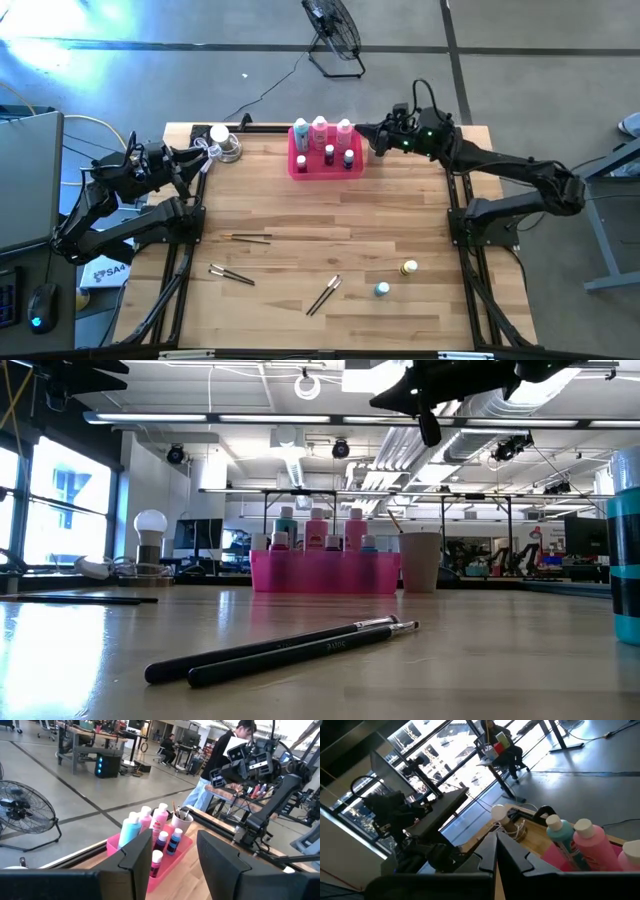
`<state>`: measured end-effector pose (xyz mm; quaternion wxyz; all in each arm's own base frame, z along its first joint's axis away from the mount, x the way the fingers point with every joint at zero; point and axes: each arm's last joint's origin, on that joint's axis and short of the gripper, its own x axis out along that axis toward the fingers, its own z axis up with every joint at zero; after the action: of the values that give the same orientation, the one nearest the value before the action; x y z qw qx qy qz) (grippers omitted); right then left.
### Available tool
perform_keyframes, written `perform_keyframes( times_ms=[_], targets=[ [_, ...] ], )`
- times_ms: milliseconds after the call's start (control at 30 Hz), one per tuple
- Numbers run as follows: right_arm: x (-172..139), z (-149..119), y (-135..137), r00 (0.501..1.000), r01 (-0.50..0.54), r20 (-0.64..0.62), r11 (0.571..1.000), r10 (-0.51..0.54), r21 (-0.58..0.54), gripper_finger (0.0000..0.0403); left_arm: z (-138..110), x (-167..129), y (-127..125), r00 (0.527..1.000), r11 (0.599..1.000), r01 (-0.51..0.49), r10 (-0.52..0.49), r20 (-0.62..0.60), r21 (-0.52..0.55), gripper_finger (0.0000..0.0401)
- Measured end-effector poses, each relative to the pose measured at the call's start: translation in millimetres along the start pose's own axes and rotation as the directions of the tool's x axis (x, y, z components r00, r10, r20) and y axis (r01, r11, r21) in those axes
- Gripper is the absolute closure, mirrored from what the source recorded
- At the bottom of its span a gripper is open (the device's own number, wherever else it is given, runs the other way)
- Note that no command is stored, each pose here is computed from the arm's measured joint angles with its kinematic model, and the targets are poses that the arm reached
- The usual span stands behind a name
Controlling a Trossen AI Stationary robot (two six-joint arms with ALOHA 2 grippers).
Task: Pick & Place Paint Supplies
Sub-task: Put the orange paintbrush into the white cup
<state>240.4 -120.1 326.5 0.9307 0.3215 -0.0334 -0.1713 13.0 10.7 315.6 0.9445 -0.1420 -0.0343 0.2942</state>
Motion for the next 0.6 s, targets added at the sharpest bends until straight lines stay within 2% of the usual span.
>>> perform_keyframes(
  times_ms=[467, 600],
  targets=[
    [8.0, -5.3, -5.6, 1.000, 0.019, -0.017, 1.000, -0.019, 0.011, 0.0399, -0.1, 0.0, -0.1, 1.000, 0.999, 0.003, -0.003, -0.002, -0.034, 0.0249],
    [8.0, -3.8, -4.3, 1.000, 0.005, -0.003, 1.000, -0.005, 0.013, 0.0399, -0.2, 0.0, -0.3, 1.000, 0.994, 0.009, -0.010, -0.004, -0.105, 0.0249]
  ],
)
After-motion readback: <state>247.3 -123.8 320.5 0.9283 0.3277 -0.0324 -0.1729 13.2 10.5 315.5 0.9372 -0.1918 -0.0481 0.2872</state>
